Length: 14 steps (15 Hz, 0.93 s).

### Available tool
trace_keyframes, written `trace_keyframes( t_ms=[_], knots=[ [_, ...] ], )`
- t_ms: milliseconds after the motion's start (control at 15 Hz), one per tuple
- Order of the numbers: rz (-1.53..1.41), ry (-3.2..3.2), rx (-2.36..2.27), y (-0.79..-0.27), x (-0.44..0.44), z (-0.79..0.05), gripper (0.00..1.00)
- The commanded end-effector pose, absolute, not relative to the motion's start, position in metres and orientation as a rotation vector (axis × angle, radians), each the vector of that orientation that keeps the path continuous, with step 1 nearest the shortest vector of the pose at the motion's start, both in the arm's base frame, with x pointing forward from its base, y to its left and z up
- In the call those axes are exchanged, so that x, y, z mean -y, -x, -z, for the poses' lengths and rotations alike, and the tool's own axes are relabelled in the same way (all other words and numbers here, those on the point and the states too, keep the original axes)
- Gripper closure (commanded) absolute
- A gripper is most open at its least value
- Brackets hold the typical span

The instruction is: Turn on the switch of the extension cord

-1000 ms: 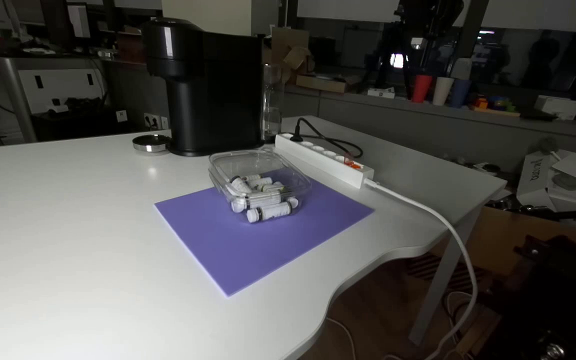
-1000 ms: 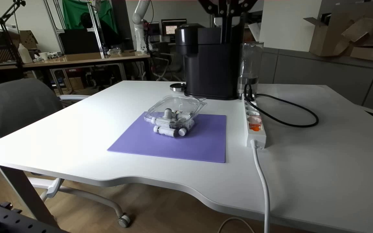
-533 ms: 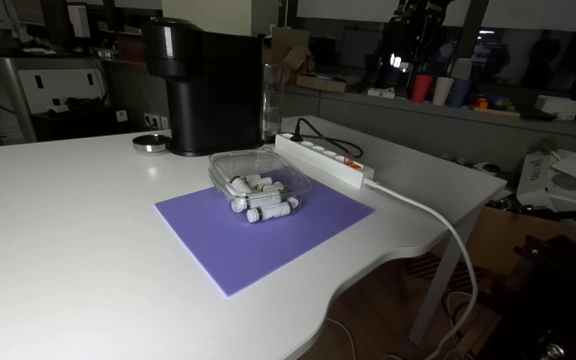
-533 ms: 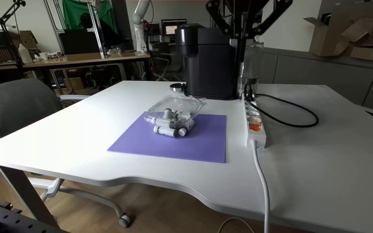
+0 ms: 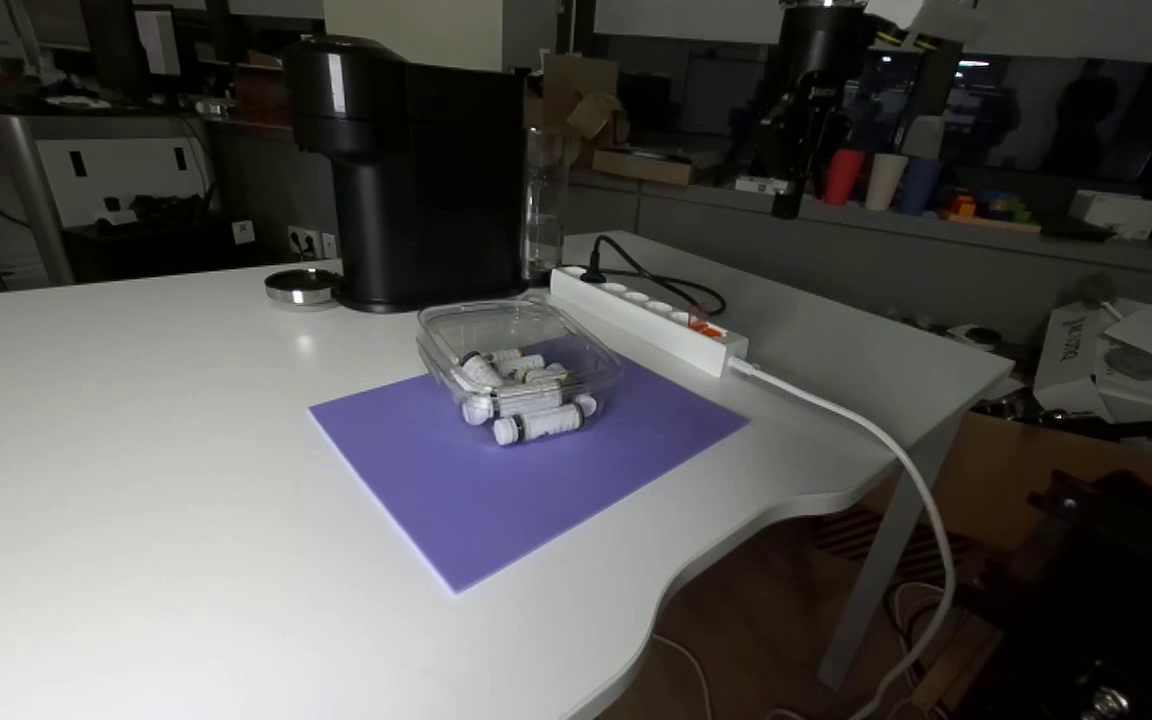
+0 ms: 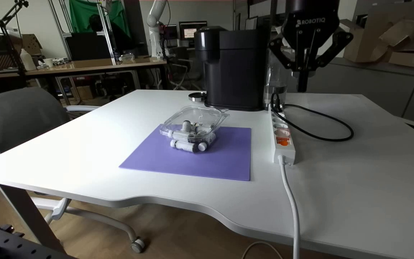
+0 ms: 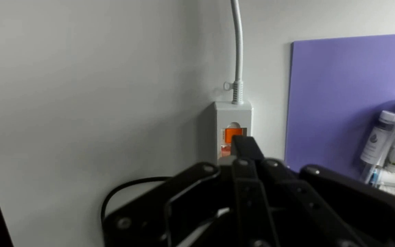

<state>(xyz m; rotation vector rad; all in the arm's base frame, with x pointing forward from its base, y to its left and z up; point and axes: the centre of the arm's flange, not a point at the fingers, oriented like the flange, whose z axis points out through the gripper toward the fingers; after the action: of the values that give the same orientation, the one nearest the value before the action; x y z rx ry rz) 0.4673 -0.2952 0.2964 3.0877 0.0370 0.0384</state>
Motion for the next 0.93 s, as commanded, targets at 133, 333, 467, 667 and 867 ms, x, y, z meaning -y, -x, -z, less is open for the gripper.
trace_keyframes(
  t_ms=[133, 333, 467, 667, 867],
  knots=[
    [0.012, -3.094, -0.153, -0.520, 0.306, -0.272, 1.00],
    [0.025, -3.097, -0.184, -0.535, 0.294, -0.257, 1.00],
    [0.016, -3.095, -0.186, -0.540, 0.288, -0.250, 1.00],
    [-0.015, -3.079, -0.168, -0.543, 0.280, -0.239, 1.00],
    [-0.082, -3.087, -0.125, -0.540, 0.275, -0.244, 1.00]
  ],
)
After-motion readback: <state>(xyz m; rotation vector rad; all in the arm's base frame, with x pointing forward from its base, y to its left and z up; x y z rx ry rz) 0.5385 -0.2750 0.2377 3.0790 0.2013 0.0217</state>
